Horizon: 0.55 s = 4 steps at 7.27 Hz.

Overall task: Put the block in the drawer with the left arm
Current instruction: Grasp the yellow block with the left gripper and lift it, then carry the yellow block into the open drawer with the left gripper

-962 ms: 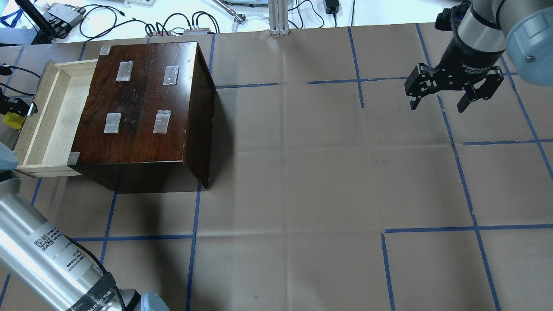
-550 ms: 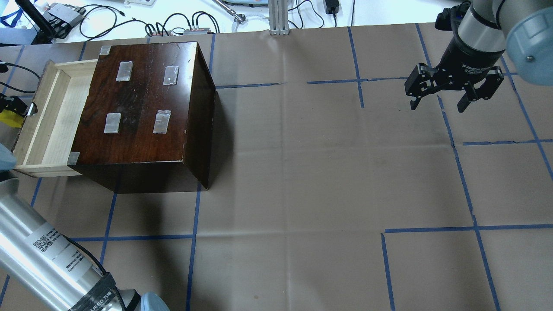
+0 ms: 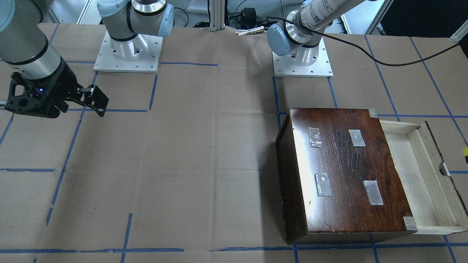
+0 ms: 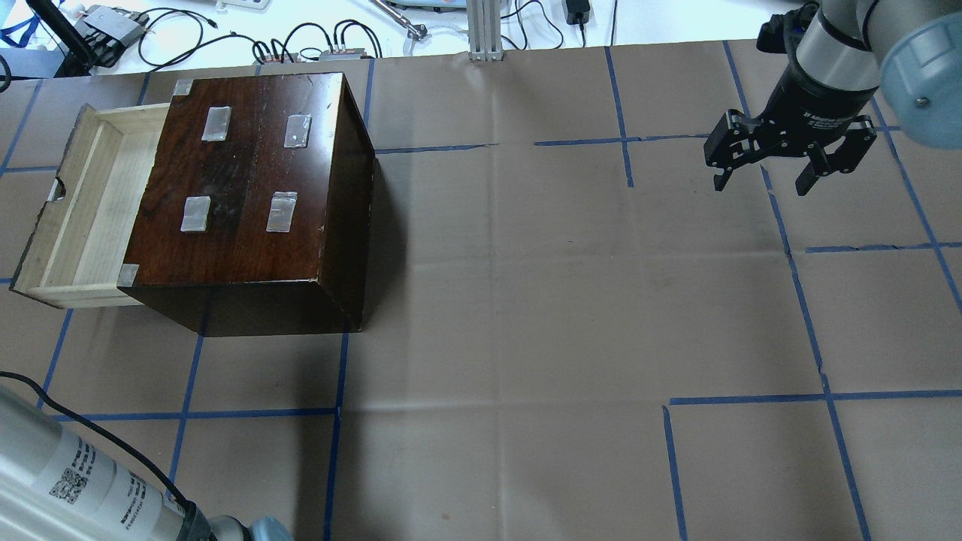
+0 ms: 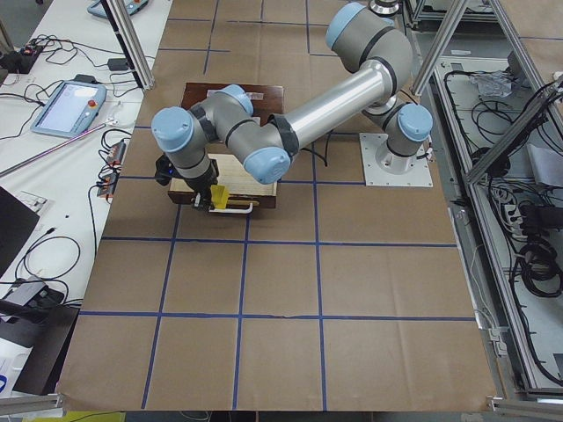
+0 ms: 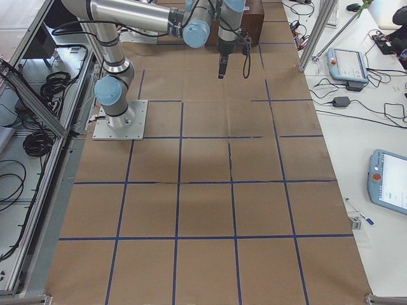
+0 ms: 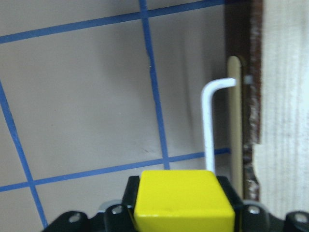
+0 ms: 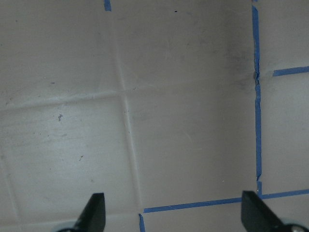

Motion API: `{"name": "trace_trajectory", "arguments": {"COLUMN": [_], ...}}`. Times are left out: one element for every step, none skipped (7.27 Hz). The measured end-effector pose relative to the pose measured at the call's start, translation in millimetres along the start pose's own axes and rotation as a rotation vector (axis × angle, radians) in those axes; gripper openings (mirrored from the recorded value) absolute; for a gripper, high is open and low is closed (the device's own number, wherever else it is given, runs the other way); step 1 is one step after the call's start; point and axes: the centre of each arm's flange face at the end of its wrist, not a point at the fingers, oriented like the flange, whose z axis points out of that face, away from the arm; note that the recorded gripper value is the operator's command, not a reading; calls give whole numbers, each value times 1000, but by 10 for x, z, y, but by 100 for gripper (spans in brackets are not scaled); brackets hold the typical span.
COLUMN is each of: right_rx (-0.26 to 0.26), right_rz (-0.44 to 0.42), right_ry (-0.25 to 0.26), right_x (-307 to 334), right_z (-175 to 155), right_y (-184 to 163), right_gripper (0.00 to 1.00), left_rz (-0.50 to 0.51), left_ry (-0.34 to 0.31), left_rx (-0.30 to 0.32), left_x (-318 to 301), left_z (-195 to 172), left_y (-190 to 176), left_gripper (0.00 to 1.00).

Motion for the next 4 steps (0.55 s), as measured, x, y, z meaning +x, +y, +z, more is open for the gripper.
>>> {"name": "trace_trajectory", "arguments": {"right_rx": [0, -1, -1, -1], "right_rz": [0, 0, -1, 0], "right_ry": [0, 0, 0, 0], "right_x": [0, 0, 0, 0], "right_z": [0, 3, 4, 4], "right_y": [0, 0, -1, -1], "right_gripper": [100, 100, 100, 100], "left_rz": [-18, -27, -26, -26], "left_ry": [18, 23, 27, 34], "left_rx": [-21, -31, -40, -50], "left_x": [318, 523, 637, 691], "left_z": [152, 364, 589, 775], "left_y": [1, -60, -115, -134], "left_gripper": [0, 0, 0, 0]}}
